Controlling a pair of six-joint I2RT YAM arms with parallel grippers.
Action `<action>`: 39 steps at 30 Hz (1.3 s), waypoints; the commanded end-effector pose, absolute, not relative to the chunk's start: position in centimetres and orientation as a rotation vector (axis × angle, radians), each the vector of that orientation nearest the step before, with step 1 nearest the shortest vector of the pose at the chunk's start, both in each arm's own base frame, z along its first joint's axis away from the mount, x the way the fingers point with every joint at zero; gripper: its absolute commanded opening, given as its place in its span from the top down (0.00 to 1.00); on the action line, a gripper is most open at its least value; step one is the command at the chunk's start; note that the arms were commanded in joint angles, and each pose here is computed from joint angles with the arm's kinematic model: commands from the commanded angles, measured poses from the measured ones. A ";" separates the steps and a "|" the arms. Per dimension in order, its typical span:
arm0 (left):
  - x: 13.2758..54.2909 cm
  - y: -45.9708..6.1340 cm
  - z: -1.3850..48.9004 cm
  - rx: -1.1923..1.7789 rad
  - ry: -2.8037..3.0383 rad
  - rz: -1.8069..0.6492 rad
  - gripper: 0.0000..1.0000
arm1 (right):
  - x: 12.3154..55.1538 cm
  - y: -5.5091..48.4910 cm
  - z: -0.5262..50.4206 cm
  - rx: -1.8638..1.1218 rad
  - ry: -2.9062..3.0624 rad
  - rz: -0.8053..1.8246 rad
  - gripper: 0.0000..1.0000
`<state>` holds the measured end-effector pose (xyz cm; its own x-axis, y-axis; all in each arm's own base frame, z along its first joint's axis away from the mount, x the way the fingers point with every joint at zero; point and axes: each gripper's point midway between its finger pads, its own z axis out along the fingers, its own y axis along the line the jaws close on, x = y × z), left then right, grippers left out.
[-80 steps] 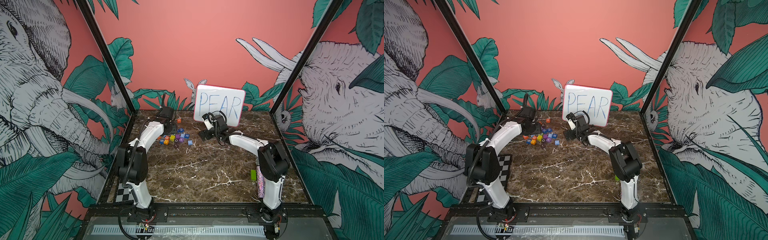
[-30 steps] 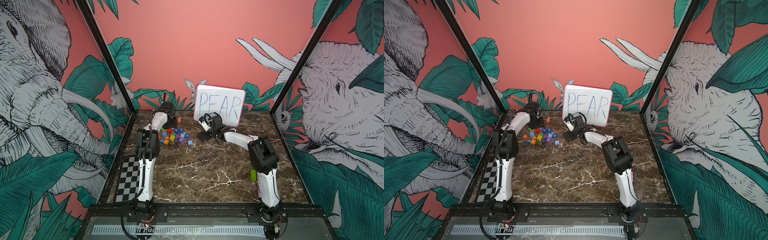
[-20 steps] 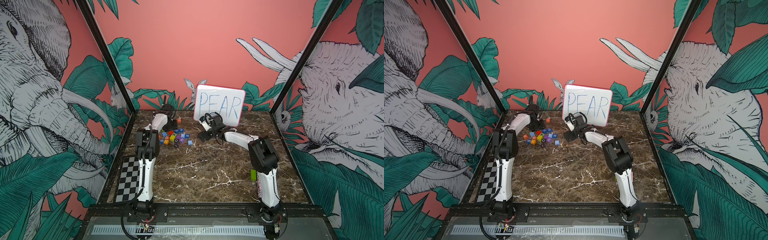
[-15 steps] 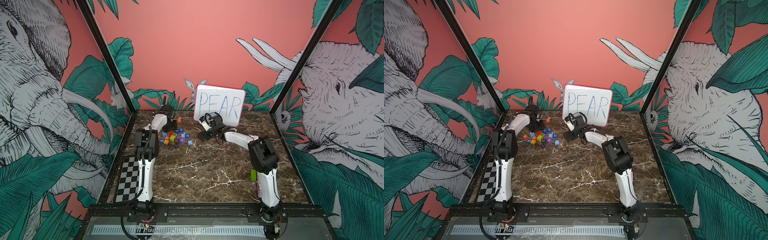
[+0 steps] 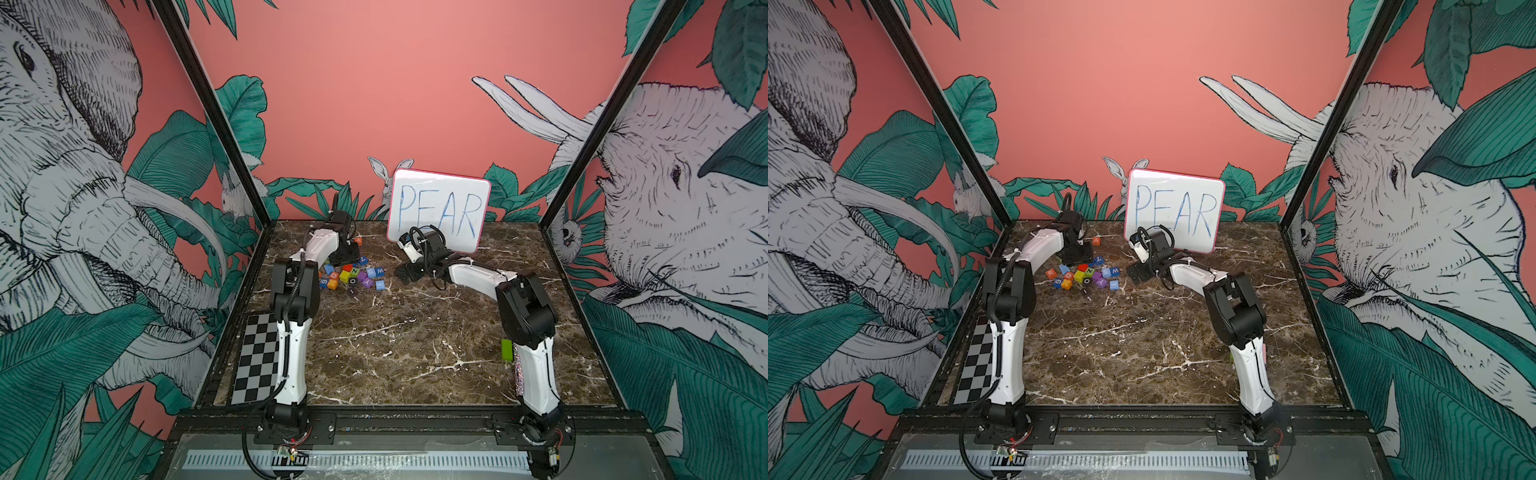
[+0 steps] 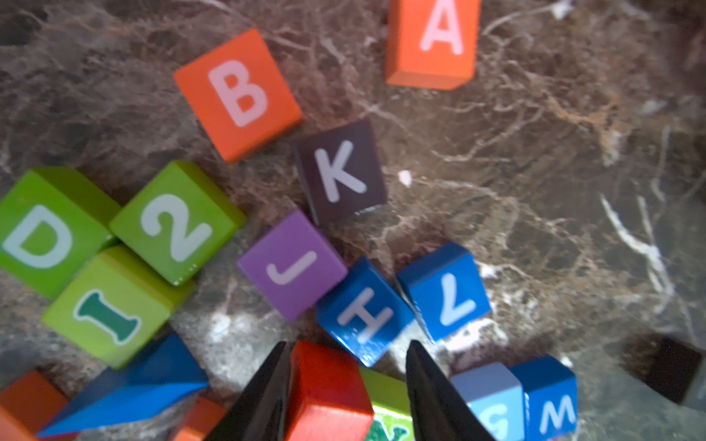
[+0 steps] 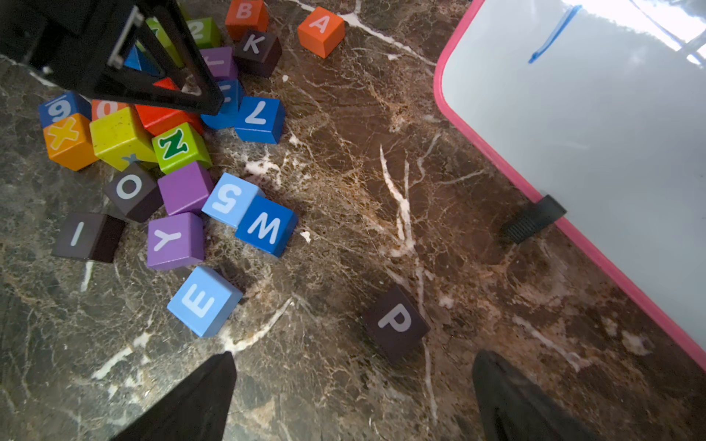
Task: Spell the uppercase word “pear” with letter blocks
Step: Adjust the letter block at the center of the board.
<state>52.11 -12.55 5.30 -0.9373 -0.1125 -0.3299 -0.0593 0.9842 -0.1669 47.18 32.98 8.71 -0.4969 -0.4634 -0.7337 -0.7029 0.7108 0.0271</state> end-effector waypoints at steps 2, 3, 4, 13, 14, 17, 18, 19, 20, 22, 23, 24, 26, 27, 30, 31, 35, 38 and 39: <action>52.5 -11.2 11.5 -0.139 2.681 -0.160 0.48 | 47.2 33.2 9.6 -0.877 2.156 0.449 0.01; 52.8 -10.8 11.9 -0.147 2.671 -0.149 0.47 | 47.3 33.2 9.7 -0.876 2.153 0.451 0.01; 53.1 -10.3 12.3 -0.159 2.660 -0.139 0.47 | 47.3 33.3 9.8 -0.878 2.149 0.454 0.01; 55.3 -6.4 12.2 -0.240 2.642 -0.094 0.46 | 48.1 33.9 9.4 -0.887 2.145 0.458 0.01; 55.5 -6.2 11.8 -0.245 2.648 -0.089 0.46 | 48.2 34.0 9.3 -0.889 2.147 0.456 0.01; 55.8 -5.2 10.8 -0.265 2.662 -0.063 0.46 | 48.3 33.7 8.9 -0.893 2.153 0.442 0.01; 55.8 -4.7 10.5 -0.273 2.666 -0.056 0.46 | 48.3 33.7 8.8 -0.892 2.156 0.441 0.01; 55.8 -4.4 10.3 -0.280 2.671 -0.050 0.46 | 48.4 33.6 8.8 -0.892 2.158 0.439 0.01; 55.7 -4.1 9.9 -0.286 2.679 -0.044 0.46 | 48.4 33.6 8.6 -0.892 2.161 0.441 0.01; 55.5 -3.6 9.3 -0.291 2.694 -0.031 0.47 | 48.5 33.6 8.4 -0.890 2.166 0.445 0.01; 55.2 -3.6 9.0 -0.286 2.704 -0.027 0.47 | 48.5 33.7 8.5 -0.889 2.166 0.447 0.01; 55.0 -3.7 8.8 -0.280 2.712 -0.036 0.48 | 48.5 33.7 8.4 -0.888 2.167 0.451 0.01; 54.4 -4.5 8.3 -0.269 2.734 -0.086 0.49 | 48.5 33.8 8.4 -0.888 2.167 0.458 0.01; 54.0 -4.8 8.0 -0.263 2.748 -0.105 0.49 | 48.6 33.9 8.3 -0.885 2.169 0.463 0.01; 52.9 -5.3 7.5 -0.243 2.774 -0.116 0.49 | 48.6 34.1 8.3 -0.885 2.170 0.478 0.01; 52.6 -5.4 7.5 -0.234 2.778 -0.115 0.49 | 48.6 34.2 8.3 -0.885 2.171 0.481 0.01; 51.5 -6.1 7.6 -0.197 2.794 -0.102 0.49 | 48.6 34.4 8.3 -0.886 2.170 0.489 0.01; 51.0 -7.3 8.1 -0.151 2.791 -0.103 0.49 | 48.6 34.4 8.3 -0.886 2.172 0.493 0.01; 51.0 -7.7 8.2 -0.138 2.789 -0.101 0.49 | 48.6 34.4 8.2 -0.884 2.173 0.493 0.01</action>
<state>51.35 -6.13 3.38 -0.9527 -0.1486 -0.2651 -0.1339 0.9883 -0.0727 48.29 34.08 8.11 -0.4993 -0.4502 -0.7403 -0.7164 0.6951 0.0604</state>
